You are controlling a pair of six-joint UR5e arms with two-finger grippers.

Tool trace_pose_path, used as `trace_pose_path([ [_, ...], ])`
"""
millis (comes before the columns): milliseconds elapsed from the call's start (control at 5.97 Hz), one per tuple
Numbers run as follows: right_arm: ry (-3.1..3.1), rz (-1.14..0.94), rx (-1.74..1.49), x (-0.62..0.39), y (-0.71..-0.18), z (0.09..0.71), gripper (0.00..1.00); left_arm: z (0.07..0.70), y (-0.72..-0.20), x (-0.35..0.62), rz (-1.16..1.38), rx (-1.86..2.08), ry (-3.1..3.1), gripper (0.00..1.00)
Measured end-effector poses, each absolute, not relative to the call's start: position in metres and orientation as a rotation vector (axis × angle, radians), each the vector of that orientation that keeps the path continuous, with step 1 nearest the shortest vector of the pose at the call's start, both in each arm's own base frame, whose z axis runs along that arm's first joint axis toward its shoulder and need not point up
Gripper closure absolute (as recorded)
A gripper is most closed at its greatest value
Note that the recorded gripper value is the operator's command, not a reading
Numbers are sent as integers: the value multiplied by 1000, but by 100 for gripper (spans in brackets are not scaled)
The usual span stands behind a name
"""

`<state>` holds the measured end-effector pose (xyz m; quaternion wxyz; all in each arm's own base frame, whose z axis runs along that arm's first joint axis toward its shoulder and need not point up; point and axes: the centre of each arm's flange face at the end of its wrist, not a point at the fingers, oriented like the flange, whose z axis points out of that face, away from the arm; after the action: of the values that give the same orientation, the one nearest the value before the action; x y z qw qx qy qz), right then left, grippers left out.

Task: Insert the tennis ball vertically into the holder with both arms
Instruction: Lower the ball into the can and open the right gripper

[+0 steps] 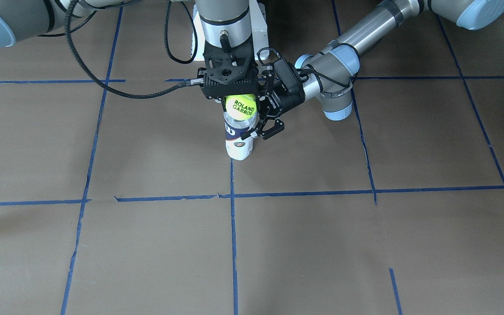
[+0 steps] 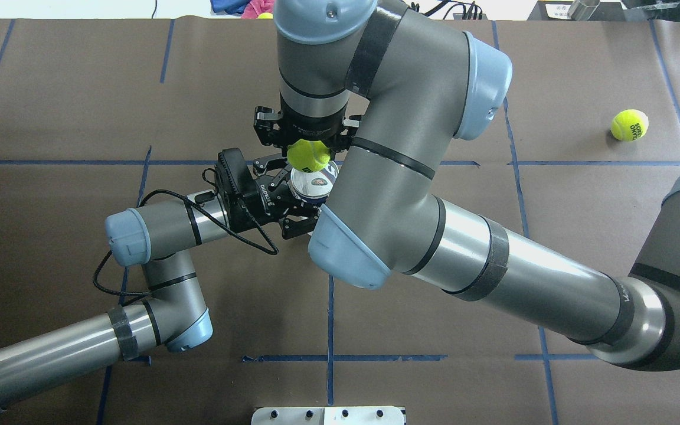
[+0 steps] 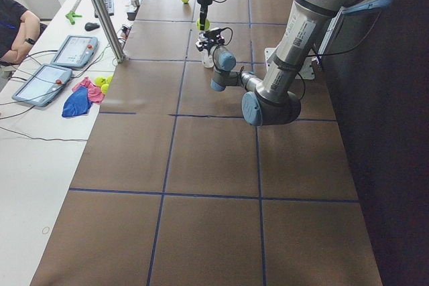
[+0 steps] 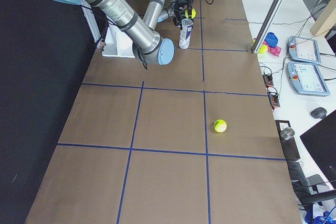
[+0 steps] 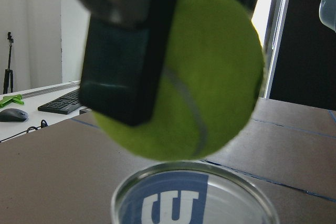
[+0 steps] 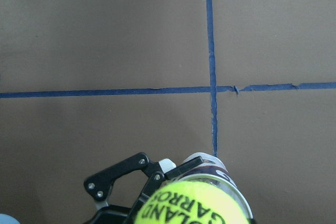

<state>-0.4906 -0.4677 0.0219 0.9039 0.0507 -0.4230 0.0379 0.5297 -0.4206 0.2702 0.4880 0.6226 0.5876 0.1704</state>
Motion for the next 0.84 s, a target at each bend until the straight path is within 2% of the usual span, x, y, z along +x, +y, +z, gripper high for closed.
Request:
trace_pose_path([
  [168,-865,74,108,-496,-463,23,1,270,-421,530,414,1514,1428,15],
  [838,-858,64,114,-494,-457,30,0,271,-421,529,415,1513,1428,17],
])
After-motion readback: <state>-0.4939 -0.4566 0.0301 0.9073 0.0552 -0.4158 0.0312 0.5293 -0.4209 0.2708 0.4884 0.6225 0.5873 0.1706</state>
